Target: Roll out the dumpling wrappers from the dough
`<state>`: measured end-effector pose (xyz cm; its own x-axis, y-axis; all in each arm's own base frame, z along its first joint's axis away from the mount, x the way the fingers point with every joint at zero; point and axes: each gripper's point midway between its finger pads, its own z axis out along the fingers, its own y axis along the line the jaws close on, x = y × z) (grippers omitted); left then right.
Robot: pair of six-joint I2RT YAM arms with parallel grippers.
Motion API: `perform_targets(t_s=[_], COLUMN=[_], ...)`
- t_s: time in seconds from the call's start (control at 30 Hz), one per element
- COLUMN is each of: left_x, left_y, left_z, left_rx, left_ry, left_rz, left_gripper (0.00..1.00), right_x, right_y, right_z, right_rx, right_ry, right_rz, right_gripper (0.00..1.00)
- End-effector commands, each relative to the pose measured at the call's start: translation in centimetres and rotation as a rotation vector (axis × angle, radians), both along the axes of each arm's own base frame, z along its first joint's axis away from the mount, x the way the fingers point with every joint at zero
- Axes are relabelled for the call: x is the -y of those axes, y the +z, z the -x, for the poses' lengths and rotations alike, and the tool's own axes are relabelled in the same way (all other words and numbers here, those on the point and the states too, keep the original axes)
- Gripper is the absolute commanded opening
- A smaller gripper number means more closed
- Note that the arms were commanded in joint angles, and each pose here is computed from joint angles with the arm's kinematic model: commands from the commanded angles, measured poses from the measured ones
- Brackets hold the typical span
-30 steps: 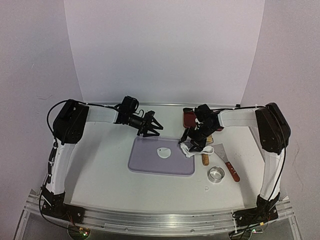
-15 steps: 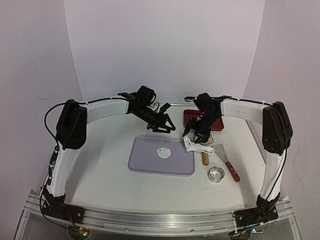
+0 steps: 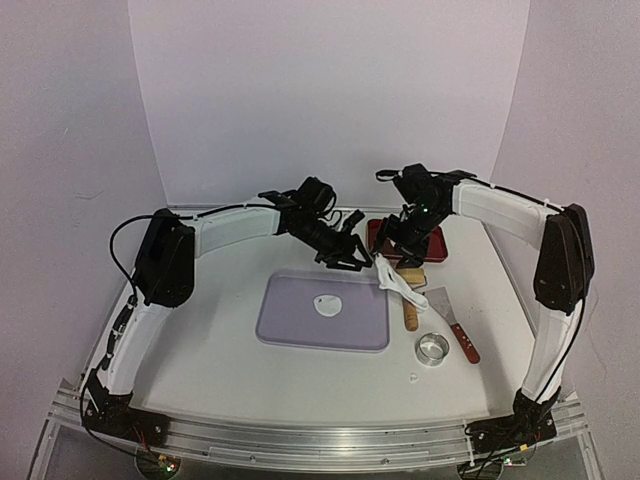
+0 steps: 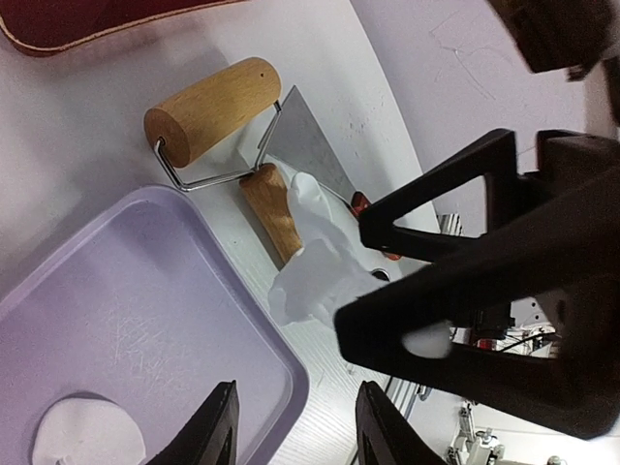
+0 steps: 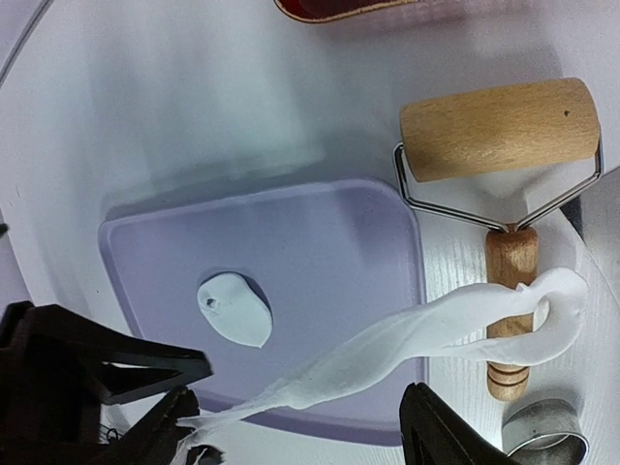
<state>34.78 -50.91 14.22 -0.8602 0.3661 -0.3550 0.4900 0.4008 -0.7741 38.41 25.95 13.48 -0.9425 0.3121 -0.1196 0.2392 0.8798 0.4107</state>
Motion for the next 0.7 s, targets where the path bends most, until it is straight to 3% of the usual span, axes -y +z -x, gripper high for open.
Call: perform_targets(t_s=[0.0, 0.2, 0.37, 0.67], left_x=[1.5, 1.7, 0.5, -6.7], left_y=[2.2, 3.5, 3.5, 3.3], left_z=[-1.1, -2.1, -2.6, -3.3], left_rx=[0.114, 0.215, 0.250, 0.222], left_ry=[0.030, 0.061, 0.086, 0.185], left_rz=[0.036, 0.058, 0.001, -0.096], left_gripper=[0.41, 0.40, 0.39, 0.39], right_x=[-0.3, -1.5, -1.3, 6.5], right_y=[5.2, 7.3, 7.6, 3.8], right_z=[-1.2, -2.6, -3.3, 2.2], right_rx=[0.102, 0.136, 0.148, 0.038], right_ry=[-0.037, -0.051, -0.057, -0.017], right_rz=[-0.049, -0.100, -0.070, 0.304], right_gripper=[0.72, 0.71, 0.71, 0.71])
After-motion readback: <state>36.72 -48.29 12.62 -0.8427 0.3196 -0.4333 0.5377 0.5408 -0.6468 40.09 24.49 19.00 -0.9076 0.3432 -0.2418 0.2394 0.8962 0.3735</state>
